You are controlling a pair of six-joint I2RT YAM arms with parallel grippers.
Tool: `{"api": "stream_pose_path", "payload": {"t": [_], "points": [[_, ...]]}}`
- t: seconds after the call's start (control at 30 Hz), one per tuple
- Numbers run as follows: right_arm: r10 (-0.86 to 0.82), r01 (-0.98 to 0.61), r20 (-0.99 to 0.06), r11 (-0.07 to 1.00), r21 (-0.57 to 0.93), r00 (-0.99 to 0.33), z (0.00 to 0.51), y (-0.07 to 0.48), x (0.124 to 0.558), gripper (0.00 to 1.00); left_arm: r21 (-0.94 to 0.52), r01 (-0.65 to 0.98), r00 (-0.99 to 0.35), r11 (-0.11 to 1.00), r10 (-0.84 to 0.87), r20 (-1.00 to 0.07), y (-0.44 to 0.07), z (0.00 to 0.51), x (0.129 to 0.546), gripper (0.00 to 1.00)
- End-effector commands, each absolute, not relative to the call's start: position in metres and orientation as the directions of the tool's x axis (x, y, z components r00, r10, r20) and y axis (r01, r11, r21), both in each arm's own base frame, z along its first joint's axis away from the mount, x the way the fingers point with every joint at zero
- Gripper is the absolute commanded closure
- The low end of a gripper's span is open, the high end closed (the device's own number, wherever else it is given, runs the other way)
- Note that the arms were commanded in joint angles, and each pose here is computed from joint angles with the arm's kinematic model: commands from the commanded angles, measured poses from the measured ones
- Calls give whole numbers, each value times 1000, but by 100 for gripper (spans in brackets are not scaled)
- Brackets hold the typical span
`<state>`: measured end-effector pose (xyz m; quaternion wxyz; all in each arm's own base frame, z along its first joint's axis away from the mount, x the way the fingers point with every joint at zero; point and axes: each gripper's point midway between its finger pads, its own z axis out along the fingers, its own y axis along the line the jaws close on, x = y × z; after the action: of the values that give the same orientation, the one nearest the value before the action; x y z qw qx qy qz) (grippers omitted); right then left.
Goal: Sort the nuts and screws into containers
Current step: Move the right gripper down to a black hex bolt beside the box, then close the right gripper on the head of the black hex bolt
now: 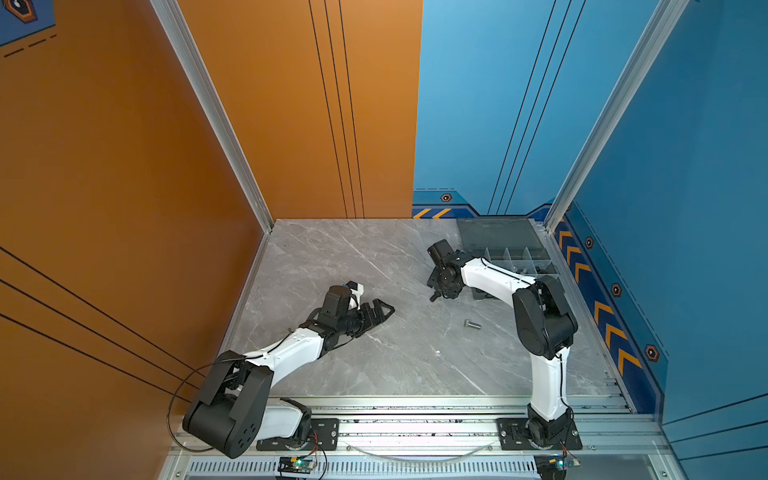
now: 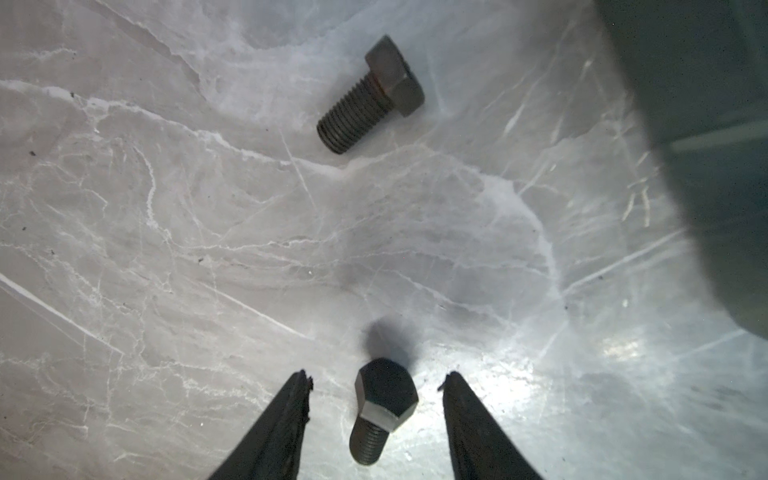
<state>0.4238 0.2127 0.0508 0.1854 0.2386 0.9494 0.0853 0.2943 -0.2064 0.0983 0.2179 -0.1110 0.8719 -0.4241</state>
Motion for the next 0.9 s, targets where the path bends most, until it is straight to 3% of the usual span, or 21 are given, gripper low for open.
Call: {"api": "stream_pose_path", "payload": {"t": [0.0, 0.87], "points": [[496, 462, -299, 868, 182, -815, 33, 202, 415, 45, -794, 14, -884, 607, -363, -294, -205, 101, 290, 2], [479, 451, -253, 878, 163, -840, 13, 212, 404, 53, -795, 1, -880, 607, -377, -289, -199, 98, 290, 2]]}}
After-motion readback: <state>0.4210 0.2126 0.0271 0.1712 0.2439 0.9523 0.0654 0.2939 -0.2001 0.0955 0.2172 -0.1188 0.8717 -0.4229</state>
